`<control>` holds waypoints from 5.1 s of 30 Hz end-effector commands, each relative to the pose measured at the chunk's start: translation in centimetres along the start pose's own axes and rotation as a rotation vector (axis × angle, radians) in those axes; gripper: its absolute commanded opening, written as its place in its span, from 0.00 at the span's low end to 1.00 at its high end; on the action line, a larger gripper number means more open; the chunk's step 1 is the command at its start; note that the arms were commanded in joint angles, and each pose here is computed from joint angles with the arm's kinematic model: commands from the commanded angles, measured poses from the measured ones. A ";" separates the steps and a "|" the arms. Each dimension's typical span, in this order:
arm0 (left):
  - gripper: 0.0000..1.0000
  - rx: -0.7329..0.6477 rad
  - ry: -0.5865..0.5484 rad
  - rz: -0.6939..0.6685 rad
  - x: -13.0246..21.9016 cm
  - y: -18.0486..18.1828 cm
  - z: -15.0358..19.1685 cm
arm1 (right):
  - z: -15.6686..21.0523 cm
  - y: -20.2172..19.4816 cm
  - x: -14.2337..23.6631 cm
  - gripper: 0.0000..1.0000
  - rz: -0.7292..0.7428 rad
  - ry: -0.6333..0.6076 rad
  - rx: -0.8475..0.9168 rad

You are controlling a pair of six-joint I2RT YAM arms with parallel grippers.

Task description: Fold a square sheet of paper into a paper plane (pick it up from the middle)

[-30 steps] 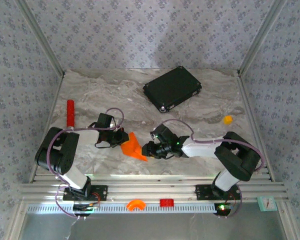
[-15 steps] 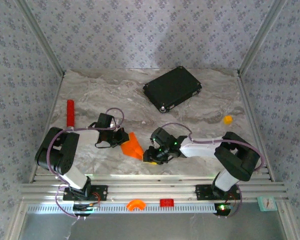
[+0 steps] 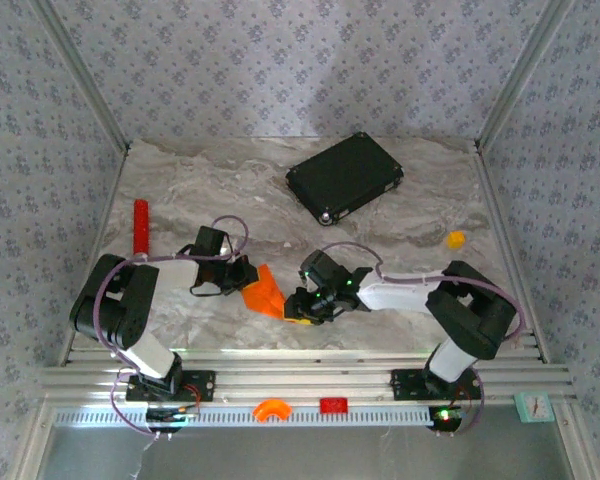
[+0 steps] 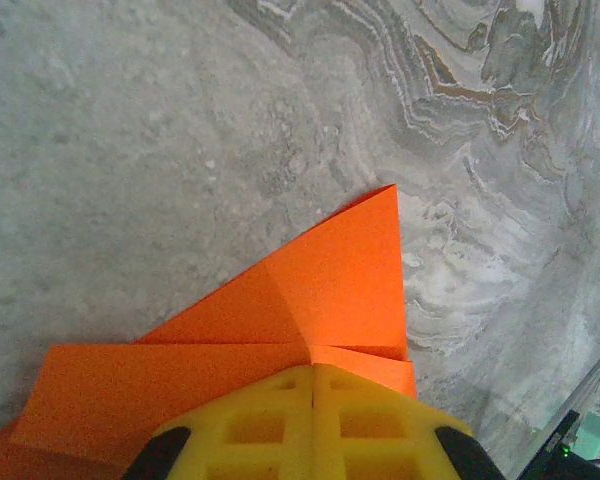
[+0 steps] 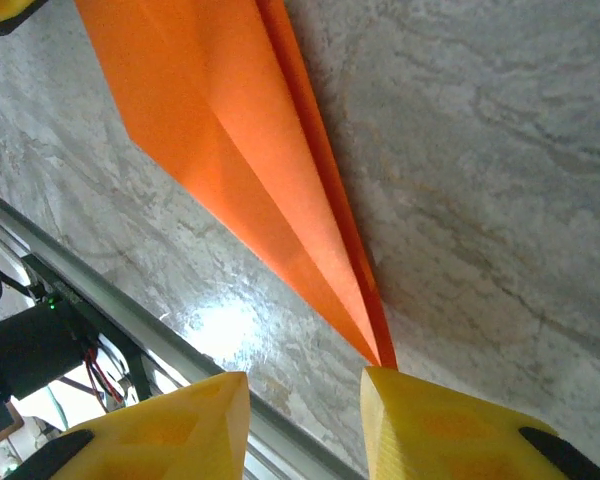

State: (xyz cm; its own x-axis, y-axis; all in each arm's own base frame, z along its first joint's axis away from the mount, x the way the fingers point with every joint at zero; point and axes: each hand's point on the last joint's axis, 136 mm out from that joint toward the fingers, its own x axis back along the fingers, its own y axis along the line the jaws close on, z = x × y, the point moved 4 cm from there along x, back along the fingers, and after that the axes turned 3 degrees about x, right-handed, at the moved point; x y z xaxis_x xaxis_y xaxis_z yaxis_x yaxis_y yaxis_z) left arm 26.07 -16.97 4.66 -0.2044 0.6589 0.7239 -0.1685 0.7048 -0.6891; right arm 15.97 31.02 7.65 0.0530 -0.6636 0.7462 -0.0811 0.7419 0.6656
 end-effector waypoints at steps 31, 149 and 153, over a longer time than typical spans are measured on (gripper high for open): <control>0.00 0.004 0.011 -0.024 -0.1 0.1 0.1 | -2.8 1.5 0.4 0.13 -0.113 -0.122 0.047; 0.00 0.008 0.017 -0.006 -0.2 -0.6 -0.1 | -3.7 1.7 -5.6 0.34 0.116 0.006 0.072; 0.00 0.007 0.017 -0.006 -0.2 -0.7 -0.1 | -3.6 1.0 -5.2 0.36 0.200 -0.005 0.075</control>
State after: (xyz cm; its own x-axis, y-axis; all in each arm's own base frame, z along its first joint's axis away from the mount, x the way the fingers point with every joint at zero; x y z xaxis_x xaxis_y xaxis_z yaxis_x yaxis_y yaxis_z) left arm 26.29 -17.29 4.72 -0.1946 0.6563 0.7290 -0.1761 0.7077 -0.6842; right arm 19.41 36.87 6.04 0.0337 -0.6164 0.7867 -0.1590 0.7738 0.6131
